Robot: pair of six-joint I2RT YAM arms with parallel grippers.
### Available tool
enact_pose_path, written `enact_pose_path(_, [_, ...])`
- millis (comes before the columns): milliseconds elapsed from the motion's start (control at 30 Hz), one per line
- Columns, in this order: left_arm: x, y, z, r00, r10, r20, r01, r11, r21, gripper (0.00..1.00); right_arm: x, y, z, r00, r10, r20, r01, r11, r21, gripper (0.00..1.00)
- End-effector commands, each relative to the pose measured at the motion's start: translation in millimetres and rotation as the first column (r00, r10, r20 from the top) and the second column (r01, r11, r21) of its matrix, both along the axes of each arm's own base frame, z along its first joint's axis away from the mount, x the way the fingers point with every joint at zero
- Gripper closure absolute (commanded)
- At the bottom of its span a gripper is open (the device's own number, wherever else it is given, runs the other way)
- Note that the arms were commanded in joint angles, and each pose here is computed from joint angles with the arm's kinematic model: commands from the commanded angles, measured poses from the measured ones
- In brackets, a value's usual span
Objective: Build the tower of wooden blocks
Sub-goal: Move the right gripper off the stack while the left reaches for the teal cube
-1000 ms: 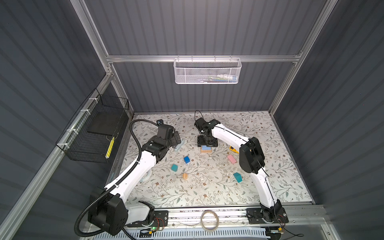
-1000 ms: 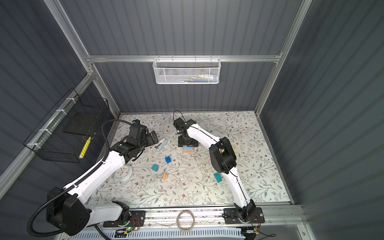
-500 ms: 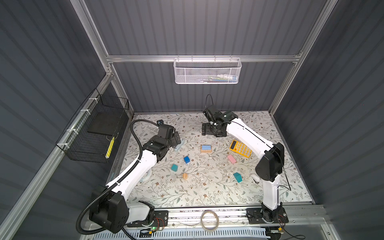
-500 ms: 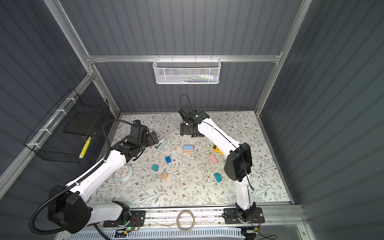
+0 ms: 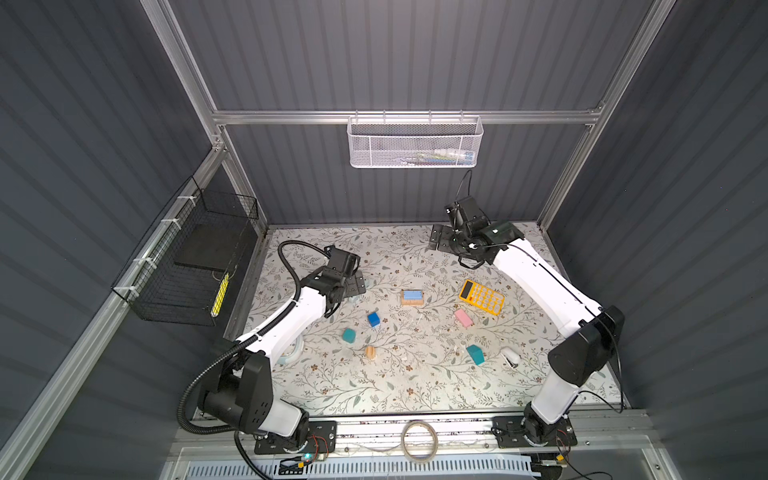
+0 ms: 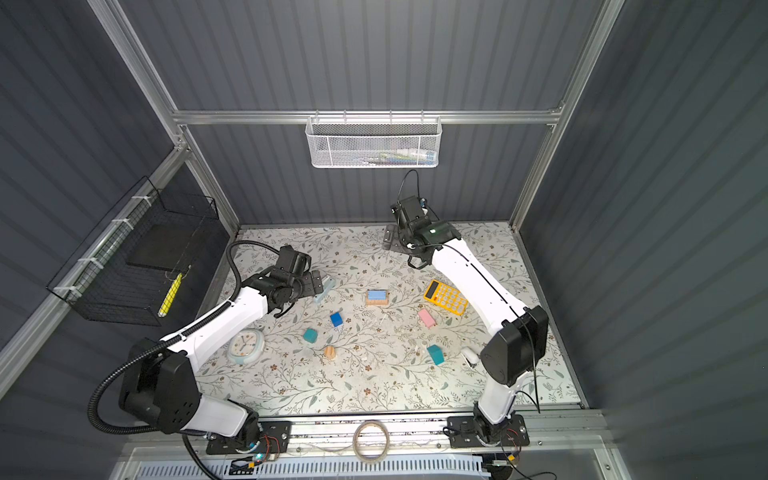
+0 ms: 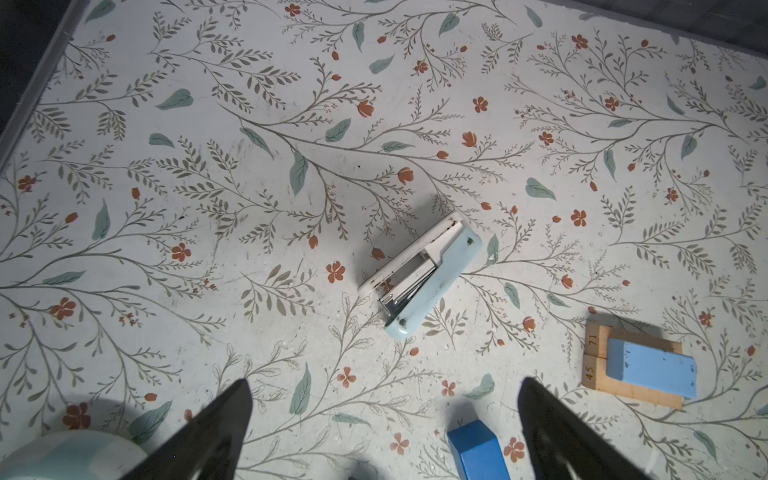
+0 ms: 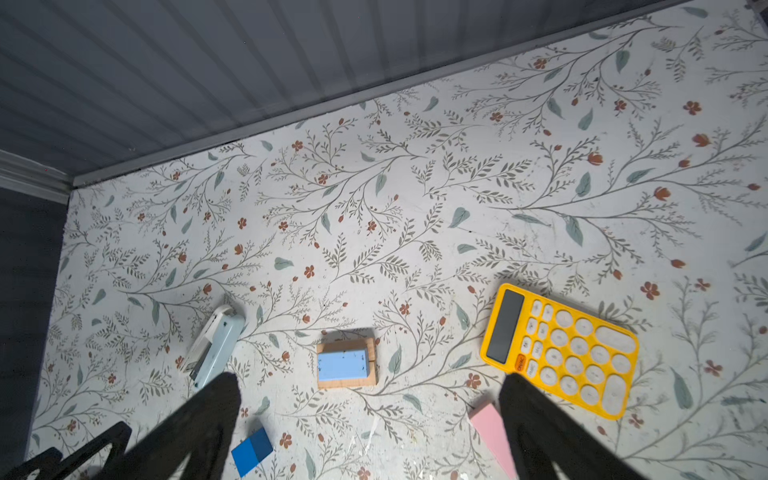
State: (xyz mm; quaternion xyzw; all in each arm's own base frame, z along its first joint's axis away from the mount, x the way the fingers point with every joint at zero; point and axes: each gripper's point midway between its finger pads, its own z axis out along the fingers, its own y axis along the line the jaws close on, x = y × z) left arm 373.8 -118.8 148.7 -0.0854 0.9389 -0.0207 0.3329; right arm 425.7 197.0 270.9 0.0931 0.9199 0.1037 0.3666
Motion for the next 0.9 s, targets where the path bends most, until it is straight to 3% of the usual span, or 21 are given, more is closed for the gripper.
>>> enact_pose_path(0, [-1,-6,-9,0.998,-0.011,-0.068,0.009,1.0,-0.021,0.0,-1,2,4,0.998,0.042,0.039,-0.045,0.996,0.082,0.01])
enact_pose_path(200, [-11,1,-25,0.986,0.015,-0.167,-0.01,0.999,0.03,0.0,-20,3,-8,0.987,0.128,0.101,-0.149,0.959,0.241,0.01])
enact_pose_path(533, [-43,-15,-40,0.966,-0.039,-0.255,0.017,0.996,-0.09,0.0,-32,-27,-11,0.981,0.112,0.158,-0.162,0.921,0.353,0.01])
enact_pose_path(867, [-79,-6,-46,0.939,-0.046,-0.342,0.056,0.998,0.02,0.0,-38,-44,-4,0.968,0.015,0.251,-0.151,0.831,0.535,0.01])
